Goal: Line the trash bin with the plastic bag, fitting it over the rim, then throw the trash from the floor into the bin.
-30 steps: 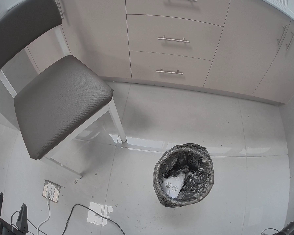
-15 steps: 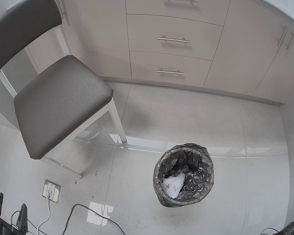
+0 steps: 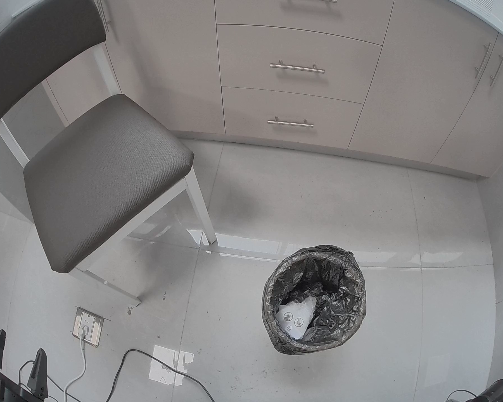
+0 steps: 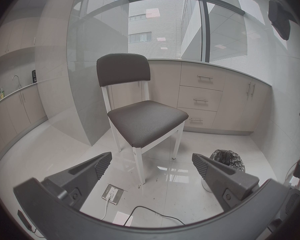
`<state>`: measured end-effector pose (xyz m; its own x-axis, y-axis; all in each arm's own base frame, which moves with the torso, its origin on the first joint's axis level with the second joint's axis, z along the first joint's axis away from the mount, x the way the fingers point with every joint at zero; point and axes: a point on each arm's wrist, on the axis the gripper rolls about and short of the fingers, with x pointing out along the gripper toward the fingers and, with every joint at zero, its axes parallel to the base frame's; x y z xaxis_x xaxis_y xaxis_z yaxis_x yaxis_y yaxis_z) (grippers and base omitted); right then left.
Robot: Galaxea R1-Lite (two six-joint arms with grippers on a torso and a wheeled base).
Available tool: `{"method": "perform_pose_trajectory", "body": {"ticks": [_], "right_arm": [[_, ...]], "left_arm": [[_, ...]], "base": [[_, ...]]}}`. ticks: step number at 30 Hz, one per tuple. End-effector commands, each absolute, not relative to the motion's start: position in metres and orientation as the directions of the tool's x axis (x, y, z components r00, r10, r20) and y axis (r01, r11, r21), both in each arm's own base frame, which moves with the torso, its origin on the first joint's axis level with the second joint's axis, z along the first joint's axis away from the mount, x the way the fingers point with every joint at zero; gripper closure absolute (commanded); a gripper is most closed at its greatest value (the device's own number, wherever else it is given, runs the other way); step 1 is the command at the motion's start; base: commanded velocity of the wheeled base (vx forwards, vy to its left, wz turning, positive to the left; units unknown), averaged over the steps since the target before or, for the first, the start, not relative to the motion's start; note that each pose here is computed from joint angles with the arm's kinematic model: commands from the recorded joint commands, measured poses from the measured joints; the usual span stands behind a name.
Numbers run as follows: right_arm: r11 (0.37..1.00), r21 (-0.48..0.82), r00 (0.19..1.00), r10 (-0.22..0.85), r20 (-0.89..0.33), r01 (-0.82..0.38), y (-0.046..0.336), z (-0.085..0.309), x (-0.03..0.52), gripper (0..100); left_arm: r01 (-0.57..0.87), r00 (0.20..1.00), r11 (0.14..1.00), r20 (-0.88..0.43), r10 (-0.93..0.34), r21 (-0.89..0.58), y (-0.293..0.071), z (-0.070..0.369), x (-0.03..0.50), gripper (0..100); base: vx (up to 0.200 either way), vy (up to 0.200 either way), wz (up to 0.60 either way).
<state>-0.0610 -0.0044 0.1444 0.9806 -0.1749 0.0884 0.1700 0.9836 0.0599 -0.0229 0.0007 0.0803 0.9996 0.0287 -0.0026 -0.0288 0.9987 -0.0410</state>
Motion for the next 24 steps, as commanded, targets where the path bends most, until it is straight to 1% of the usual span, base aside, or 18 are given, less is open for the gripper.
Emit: {"method": "perform_pose_trajectory", "body": {"ticks": [1, 2, 4, 5, 7, 24], "right_arm": [[0.991, 0.031, 0.99, -0.135, 0.033, 0.134, -0.0031, 0.0811, -0.024, 100], [0.994, -0.018, 0.994, -0.109, 0.034, 0.109, -0.0025, 0.0813, -0.0241, 100], [0.998, -0.009, 0.998, -0.058, 0.031, 0.059, -0.0014, 0.081, -0.0239, 100], [0.999, -0.009, 0.998, -0.051, 0.032, 0.051, -0.0012, 0.0812, -0.0239, 100], [1.0, -0.009, 1.0, -0.005, 0.005, 0.005, -0.0002, 0.0765, -0.023, 100], [1.0, -0.006, 1.0, 0.002, -0.003, -0.002, -0.0002, 0.0757, -0.023, 100]], "left_arm": [[-0.029, 1.0, 0.999, -0.005, 0.029, -0.041, 0.0007, 0.0755, -0.0228, 0], [-0.029, 1.0, 0.999, -0.003, 0.029, -0.041, 0.0007, 0.0756, -0.0228, 0], [-0.029, 1.0, 0.999, -0.003, 0.029, -0.041, 0.0007, 0.0756, -0.0228, 0], [-0.029, 1.0, 0.999, -0.003, 0.029, -0.041, 0.0007, 0.0756, -0.0228, 0], [-0.029, 1.0, 0.999, -0.003, 0.029, -0.04, 0.0007, 0.0756, -0.0228, 0], [-0.029, 1.0, 0.999, -0.005, 0.029, -0.041, 0.0007, 0.0755, -0.0228, 0]], "base": [[0.0, 0.0, 0.0], [0.0, 0.0, 0.0], [0.0, 0.0, 0.0], [0.0, 0.0, 0.0], [0.0, 0.0, 0.0], [0.0, 0.0, 0.0]]}}
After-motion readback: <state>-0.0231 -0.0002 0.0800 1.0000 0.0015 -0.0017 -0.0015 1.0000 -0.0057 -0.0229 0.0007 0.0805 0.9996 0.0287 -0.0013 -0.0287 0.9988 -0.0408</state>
